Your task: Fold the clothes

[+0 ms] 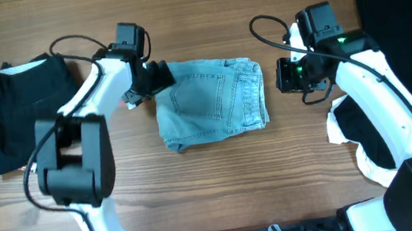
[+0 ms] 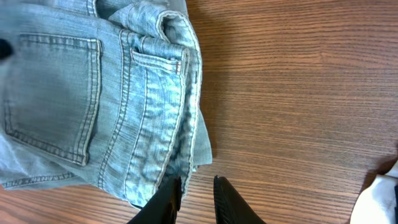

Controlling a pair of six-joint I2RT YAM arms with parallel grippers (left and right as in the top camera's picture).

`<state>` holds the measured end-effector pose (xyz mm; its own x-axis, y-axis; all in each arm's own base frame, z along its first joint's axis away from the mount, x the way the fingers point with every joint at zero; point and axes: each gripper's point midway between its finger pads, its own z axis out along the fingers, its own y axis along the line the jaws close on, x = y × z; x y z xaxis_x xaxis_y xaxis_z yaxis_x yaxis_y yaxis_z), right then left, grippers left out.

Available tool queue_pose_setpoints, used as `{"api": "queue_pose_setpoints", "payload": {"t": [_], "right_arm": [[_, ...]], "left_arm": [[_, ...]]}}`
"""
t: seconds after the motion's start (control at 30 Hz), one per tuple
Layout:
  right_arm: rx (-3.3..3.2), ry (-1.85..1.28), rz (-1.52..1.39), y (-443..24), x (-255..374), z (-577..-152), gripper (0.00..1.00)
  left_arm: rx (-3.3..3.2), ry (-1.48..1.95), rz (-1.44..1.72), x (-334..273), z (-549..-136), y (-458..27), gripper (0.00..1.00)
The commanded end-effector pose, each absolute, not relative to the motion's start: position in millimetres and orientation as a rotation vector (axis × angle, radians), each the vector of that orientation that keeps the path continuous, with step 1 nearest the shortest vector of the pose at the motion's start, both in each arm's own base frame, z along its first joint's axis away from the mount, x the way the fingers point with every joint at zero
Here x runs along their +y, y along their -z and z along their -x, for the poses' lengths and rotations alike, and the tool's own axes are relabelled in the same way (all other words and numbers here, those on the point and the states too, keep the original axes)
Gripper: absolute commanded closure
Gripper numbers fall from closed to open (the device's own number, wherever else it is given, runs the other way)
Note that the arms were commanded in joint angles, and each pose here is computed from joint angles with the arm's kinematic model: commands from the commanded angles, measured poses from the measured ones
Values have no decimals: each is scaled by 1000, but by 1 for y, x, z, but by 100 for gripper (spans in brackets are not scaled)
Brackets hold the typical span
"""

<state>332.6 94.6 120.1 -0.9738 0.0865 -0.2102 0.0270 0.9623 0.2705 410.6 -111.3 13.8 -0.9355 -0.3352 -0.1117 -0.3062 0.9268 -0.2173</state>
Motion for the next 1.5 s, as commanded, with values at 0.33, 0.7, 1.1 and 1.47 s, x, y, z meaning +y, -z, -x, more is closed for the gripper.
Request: {"api": "queue_pose_setpoints", "payload": {"t": [0.33,0.7,1.1,1.47], "right_arm": [[2915,-416,-52,-113,99,-330,77],[2918,-410,-53,-112,98,-329,77],[2918,-410,-53,-112,98,-329,76],[2911,-400,-53,-113,97,-331,76]], "left_arm": [[3005,725,176,-179,-400,-6,96],[2394,364,606,51,-471,-221,96],[2202,136,1294,275,-358,-202,93],[2176,108,1413,291,-338,-195,0]]}}
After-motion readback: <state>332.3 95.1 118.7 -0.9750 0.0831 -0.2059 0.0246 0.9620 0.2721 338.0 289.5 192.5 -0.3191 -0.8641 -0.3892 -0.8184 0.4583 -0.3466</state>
